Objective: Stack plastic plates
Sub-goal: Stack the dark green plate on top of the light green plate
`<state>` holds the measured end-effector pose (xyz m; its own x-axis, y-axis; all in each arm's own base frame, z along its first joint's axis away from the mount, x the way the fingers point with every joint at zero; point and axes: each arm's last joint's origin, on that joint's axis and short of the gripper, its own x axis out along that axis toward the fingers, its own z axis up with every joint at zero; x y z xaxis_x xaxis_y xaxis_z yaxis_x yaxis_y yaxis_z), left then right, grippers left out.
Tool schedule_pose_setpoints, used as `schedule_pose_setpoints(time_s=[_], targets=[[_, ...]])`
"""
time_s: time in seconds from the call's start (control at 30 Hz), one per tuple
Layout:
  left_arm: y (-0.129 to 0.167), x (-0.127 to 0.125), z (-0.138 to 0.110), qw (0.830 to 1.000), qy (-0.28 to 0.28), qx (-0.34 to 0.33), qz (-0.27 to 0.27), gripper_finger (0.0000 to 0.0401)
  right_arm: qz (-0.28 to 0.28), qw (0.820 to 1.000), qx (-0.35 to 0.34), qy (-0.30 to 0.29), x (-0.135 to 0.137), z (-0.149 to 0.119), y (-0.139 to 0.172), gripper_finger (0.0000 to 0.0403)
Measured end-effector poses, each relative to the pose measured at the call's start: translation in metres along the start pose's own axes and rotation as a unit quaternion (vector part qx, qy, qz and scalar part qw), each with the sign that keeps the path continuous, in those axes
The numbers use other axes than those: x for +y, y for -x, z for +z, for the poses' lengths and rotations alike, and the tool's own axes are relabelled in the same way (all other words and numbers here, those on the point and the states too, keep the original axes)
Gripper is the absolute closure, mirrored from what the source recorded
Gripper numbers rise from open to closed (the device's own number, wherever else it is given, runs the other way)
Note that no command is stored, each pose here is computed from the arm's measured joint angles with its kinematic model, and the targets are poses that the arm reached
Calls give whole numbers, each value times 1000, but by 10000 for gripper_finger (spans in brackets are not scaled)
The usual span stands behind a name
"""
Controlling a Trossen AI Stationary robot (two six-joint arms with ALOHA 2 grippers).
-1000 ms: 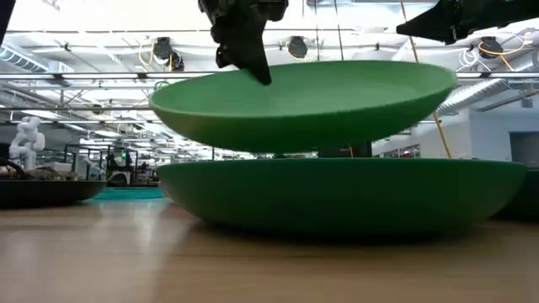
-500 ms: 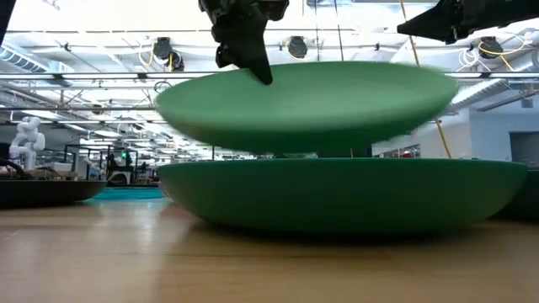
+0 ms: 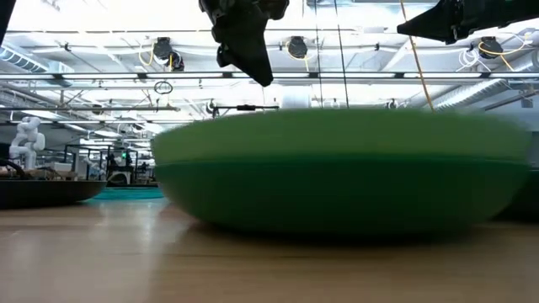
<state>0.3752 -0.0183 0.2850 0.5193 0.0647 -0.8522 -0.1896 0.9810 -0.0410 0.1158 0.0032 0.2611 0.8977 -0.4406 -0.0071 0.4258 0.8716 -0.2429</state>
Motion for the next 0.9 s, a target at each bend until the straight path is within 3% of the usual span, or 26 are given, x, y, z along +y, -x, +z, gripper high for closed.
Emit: schedule_pose_setpoints(time_s=[0.17,0.43,0.6,0.7,0.9], targets=[[0,1,0,1000,-31,1,7,331,0,1000,0,0,0,0,0,380],[2,-16,-5,988,-154,5,-4,331,0,1000,0,-10,0,0,0,380],[4,-23,-15,978,-203,42,10,331,0,1000,0,-14,0,0,0,380],[9,-21,-23,975,-216,56,13,331,0,999,0,-33,0,0,0,380],[23,-8,-49,978,-209,13,17,332,3,997,3,-71,1,-1,-1,380]])
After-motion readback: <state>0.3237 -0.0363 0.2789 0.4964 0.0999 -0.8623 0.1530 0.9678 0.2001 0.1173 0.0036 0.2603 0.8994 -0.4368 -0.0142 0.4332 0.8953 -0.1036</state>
